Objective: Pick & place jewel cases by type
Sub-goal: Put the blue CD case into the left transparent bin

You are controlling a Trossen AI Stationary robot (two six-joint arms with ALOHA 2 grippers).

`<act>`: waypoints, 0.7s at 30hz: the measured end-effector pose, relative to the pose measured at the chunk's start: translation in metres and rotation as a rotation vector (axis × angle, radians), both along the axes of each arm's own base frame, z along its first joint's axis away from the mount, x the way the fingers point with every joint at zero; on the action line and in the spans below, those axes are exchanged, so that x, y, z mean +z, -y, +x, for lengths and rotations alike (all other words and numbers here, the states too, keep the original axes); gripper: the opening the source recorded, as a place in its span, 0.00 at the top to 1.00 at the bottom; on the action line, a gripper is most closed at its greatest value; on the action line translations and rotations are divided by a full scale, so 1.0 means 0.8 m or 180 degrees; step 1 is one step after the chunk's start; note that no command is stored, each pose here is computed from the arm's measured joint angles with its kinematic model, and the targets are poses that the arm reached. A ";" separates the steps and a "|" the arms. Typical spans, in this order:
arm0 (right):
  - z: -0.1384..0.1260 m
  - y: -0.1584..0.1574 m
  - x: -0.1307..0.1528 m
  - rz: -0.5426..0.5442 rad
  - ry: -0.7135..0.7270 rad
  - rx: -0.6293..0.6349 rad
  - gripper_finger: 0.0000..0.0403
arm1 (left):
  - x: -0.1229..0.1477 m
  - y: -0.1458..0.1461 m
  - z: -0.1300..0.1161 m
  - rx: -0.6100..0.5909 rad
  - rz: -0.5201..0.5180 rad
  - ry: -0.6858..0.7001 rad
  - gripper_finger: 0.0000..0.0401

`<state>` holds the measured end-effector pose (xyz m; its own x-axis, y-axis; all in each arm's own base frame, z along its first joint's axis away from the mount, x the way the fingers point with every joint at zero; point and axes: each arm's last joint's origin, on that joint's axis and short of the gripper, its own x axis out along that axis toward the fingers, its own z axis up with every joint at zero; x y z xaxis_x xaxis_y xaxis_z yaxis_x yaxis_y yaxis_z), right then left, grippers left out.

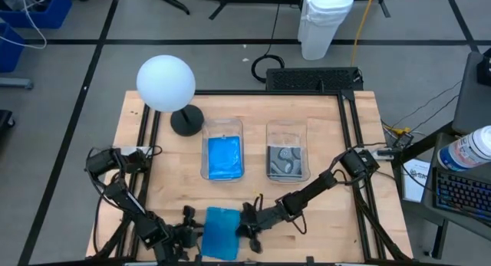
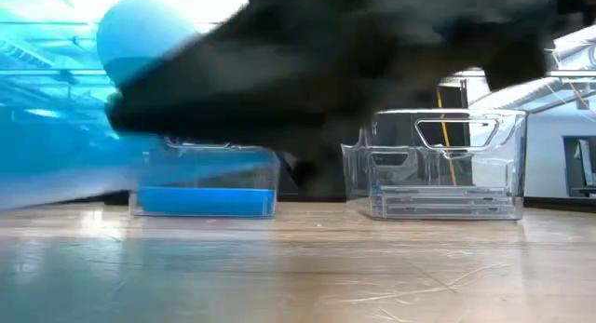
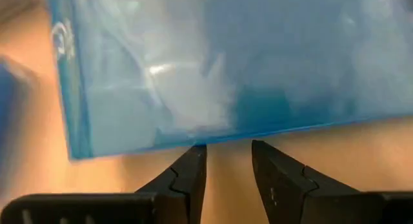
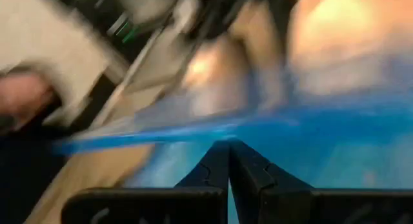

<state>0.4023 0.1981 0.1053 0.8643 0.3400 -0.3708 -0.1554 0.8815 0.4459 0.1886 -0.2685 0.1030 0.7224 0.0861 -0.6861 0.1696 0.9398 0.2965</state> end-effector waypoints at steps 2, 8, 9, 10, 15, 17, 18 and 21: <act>0.006 0.005 0.007 -0.0015 0.0141 -0.0228 1.00 | -0.002 -0.002 0.006 0.0065 0.0084 0.0131 0.67; 0.007 0.012 0.002 -0.0021 0.0066 -0.0279 1.00 | -0.007 -0.003 0.011 0.0096 0.0037 0.0099 0.67; 0.007 0.011 0.002 -0.0022 0.0046 -0.0282 1.00 | -0.008 -0.004 0.013 0.0106 0.0022 0.0097 0.67; 0.006 0.010 0.001 -0.0031 0.0033 -0.0285 1.00 | -0.010 -0.004 0.015 0.0118 0.0021 0.0102 0.67; 0.007 0.012 0.003 -0.0050 0.0110 -0.0348 1.00 | -0.011 -0.002 0.016 0.0151 -0.0020 0.0153 0.67; 0.007 0.008 0.006 0.0007 0.0177 -0.0270 1.00 | -0.011 -0.002 0.016 0.0151 -0.0021 0.0162 0.67; 0.006 0.006 0.007 0.0026 0.0200 -0.0242 0.99 | -0.011 -0.002 0.016 0.0149 -0.0020 0.0162 0.67; 0.005 0.002 0.009 0.0076 0.0223 -0.0096 0.96 | -0.011 -0.002 0.015 0.0133 -0.0009 0.0158 0.67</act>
